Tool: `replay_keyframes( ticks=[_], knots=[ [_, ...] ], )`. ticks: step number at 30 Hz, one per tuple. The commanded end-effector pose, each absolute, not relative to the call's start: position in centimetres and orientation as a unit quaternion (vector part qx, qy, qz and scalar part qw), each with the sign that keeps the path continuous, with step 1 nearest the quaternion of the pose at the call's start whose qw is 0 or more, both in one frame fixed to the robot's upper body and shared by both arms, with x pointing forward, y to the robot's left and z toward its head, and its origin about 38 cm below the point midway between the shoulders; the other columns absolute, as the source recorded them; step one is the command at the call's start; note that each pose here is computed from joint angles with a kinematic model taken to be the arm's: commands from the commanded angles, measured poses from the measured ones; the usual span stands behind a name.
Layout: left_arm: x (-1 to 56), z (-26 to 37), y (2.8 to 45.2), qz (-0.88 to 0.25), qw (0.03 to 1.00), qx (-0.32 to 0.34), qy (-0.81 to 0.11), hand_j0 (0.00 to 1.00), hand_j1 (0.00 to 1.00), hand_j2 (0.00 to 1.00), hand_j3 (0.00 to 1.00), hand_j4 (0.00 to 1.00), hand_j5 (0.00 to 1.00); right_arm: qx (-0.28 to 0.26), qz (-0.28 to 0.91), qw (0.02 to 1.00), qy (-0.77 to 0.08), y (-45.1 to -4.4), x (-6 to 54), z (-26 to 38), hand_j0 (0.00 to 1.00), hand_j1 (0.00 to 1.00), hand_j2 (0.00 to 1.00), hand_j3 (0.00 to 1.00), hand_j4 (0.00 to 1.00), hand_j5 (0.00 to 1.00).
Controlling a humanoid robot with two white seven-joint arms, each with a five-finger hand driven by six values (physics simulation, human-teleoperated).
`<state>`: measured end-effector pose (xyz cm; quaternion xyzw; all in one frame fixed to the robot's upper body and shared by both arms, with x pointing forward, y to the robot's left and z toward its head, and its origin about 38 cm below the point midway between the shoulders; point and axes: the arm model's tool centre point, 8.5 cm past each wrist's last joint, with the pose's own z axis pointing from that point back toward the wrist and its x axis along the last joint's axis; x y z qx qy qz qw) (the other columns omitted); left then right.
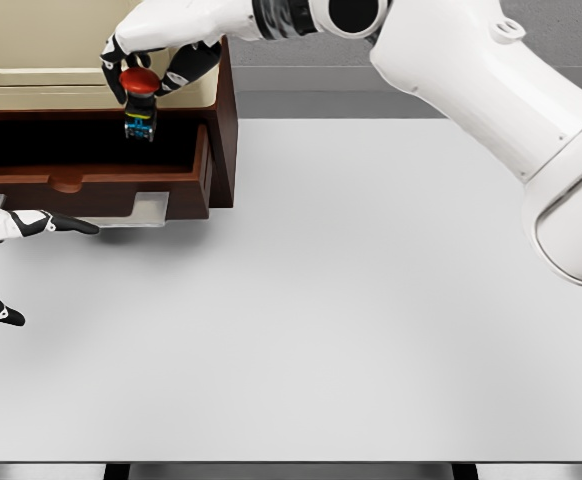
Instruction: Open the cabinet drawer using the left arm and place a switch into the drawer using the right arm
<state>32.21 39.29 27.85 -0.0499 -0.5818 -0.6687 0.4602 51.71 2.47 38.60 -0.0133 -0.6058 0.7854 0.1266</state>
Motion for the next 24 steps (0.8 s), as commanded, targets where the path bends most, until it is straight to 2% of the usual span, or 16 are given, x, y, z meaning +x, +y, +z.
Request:
replay_keyframes(
  ticks=[1, 4, 10, 20, 24],
  knots=[
    [32.2, 28.0, 39.3, -0.666, 0.462, -0.05, -0.583, 1.0, 1.0, 1.0, 1.0, 1.0, 1.0, -0.011, 0.782, 0.13, -0.609, 2.7, 51.8, 38.7, 0.55, 0.55, 0.55, 0.55, 0.55, 0.55],
    [32.2, 28.0, 39.3, -0.666, 0.462, -0.05, -0.583, 1.0, 1.0, 1.0, 1.0, 1.0, 1.0, -0.008, 0.773, 0.132, -0.62, 2.6, 51.8, 39.2, 0.68, 0.68, 0.68, 0.68, 0.68, 0.68],
    [32.2, 28.0, 39.3, -0.666, 0.462, -0.05, -0.583, 1.0, 1.0, 1.0, 1.0, 1.0, 1.0, -0.01, 0.772, 0.138, -0.621, 2.5, 52.1, 39.1, 0.77, 0.77, 0.77, 0.77, 0.77, 0.77],
    [32.4, 28.6, 38.5, -0.666, 0.447, -0.052, -0.595, 1.0, 1.0, 1.0, 1.0, 1.0, 1.0, -0.008, 0.772, 0.136, -0.621, 2.4, 51.9, 38.9, 0.79, 0.79, 0.79, 0.79, 0.79, 0.79],
    [32.6, 29.5, 38.4, -0.667, 0.438, -0.044, -0.602, 1.0, 1.0, 1.0, 1.0, 1.0, 1.0, -0.012, 0.77, 0.081, -0.633, 0.0, 49.5, 41.1, 0.79, 0.79, 0.79, 0.79, 0.79, 0.79]
  ],
)
